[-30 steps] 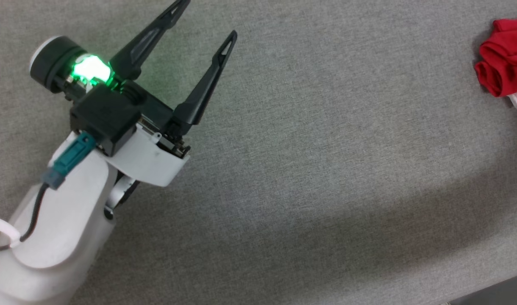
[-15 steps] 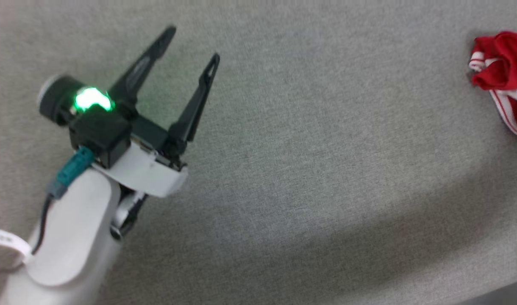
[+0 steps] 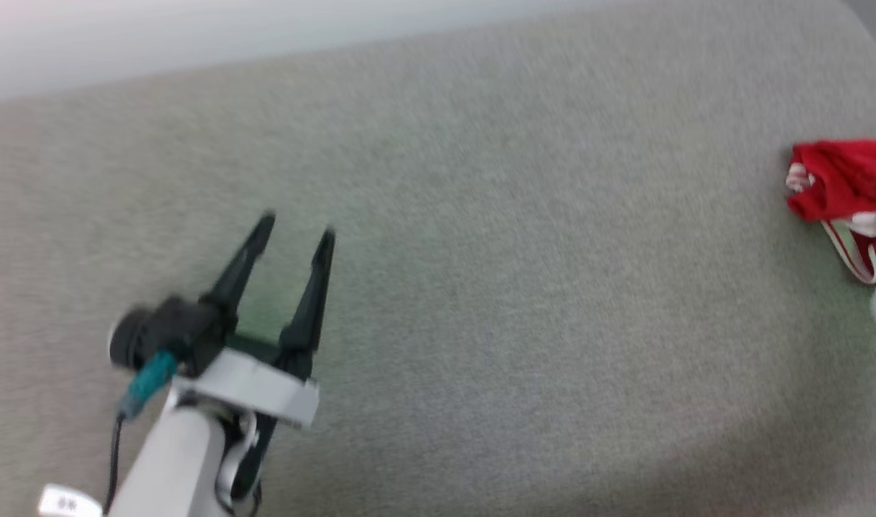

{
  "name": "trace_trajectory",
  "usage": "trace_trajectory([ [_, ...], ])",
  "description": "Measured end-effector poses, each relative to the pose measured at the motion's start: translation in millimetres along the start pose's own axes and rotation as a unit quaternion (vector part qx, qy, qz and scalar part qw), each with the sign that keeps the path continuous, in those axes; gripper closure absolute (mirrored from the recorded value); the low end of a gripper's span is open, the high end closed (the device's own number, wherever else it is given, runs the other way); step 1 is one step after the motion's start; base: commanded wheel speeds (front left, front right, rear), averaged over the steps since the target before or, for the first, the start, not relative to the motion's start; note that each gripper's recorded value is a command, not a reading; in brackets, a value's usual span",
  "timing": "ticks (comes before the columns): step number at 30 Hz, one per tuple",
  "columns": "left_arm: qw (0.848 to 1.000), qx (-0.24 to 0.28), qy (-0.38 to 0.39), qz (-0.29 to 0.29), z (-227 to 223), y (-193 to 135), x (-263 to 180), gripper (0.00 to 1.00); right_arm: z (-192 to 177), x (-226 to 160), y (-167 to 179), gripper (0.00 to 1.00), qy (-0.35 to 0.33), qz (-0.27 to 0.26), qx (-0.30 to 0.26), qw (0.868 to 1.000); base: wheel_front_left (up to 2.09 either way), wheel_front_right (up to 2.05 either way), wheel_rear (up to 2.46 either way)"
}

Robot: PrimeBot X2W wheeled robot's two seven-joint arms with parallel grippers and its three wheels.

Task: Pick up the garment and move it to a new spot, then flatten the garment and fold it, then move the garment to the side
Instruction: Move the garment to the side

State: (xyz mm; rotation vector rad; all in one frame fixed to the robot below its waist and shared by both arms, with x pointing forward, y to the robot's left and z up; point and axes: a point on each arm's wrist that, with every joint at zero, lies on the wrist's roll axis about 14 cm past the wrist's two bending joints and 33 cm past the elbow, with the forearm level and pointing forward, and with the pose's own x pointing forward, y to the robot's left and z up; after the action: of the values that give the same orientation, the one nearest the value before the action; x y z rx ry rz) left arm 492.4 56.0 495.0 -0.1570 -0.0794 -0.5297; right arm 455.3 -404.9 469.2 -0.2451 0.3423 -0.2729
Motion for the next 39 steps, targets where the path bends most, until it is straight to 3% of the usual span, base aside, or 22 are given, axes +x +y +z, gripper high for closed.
trace_trajectory([
  [10,0.993,0.003,0.020,0.115,9,32,-85,0.00,12,-39,93,0.00,-0.065,0.112,0.061,0.990,0.00,0.00,0.00],
  [20,0.981,0.022,-0.001,0.195,36,55,-156,0.00,54,-81,172,0.00,-0.141,0.209,0.111,0.961,0.00,0.00,0.00],
  [29,0.972,0.027,-0.034,0.232,58,60,-193,0.00,92,-115,188,0.00,-0.211,0.241,0.120,0.940,0.00,0.00,0.00],
  [39,0.968,0.015,-0.025,0.248,50,62,-215,0.00,72,-137,163,0.00,-0.216,0.216,0.139,0.942,0.00,0.00,0.00],
])
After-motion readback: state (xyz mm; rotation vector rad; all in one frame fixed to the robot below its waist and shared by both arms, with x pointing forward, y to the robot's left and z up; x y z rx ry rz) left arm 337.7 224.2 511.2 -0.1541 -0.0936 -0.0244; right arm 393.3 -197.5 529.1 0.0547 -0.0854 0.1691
